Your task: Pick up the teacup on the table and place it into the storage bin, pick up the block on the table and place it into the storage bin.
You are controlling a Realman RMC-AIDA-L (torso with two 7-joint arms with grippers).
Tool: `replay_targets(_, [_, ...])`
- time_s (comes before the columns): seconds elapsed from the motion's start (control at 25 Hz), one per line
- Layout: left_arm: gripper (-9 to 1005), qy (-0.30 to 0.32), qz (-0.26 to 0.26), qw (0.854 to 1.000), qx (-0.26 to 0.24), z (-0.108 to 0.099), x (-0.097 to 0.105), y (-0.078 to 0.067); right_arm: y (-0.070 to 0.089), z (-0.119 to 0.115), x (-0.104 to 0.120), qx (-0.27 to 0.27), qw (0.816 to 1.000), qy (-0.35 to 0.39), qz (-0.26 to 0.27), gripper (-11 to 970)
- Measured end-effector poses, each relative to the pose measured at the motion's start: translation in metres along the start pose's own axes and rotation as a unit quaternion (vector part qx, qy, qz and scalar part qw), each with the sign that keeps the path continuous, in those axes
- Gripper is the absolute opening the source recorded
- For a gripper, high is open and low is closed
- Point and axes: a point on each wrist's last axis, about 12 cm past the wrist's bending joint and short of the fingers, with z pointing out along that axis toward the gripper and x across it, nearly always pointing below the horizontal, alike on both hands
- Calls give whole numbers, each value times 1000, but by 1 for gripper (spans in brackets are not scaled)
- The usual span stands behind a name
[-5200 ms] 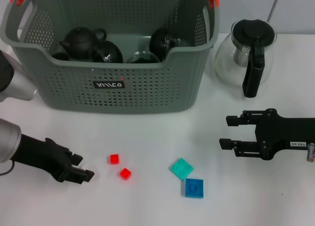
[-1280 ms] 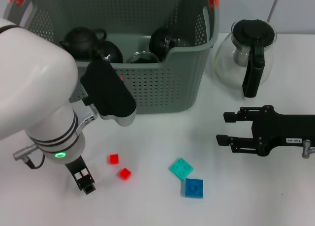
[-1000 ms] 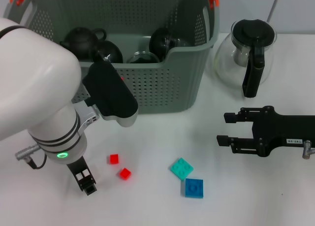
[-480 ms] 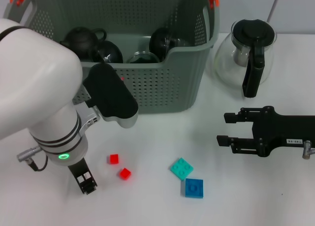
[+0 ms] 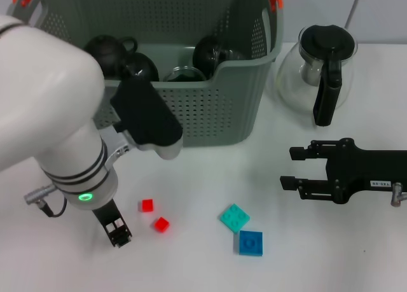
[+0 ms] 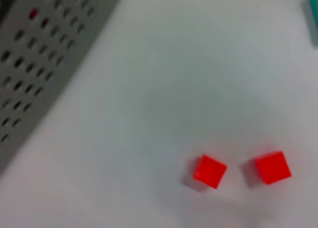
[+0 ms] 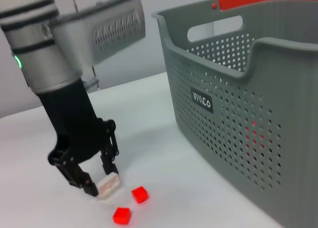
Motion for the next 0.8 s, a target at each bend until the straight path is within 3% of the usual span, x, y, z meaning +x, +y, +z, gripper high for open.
replay_targets(0.04, [407, 0, 0, 1000, 0, 0, 0, 0, 0, 0, 0, 0, 1000, 0, 0, 683])
replay_targets(0.2, [407, -72, -7, 996, 48, -37, 8, 8, 0, 0, 0, 0, 1000, 0, 1, 684])
replay_targets(0.32, [407, -146, -8, 984, 104, -65, 20, 19, 0, 0, 1, 0, 1000, 0, 1, 684])
replay_targets(0.52, [407, -316, -12, 932, 180, -106, 45, 46, 0, 0, 0, 0, 1000, -1, 2, 684])
replay_targets(0.64, [408, -409, -30, 894, 181, -127, 52, 67, 0, 0, 0, -1, 1000, -1, 2, 684])
replay_targets(0.8, [408, -464, -45, 872, 149, -144, 38, 93, 1, 0, 0, -3, 1000, -2, 2, 684])
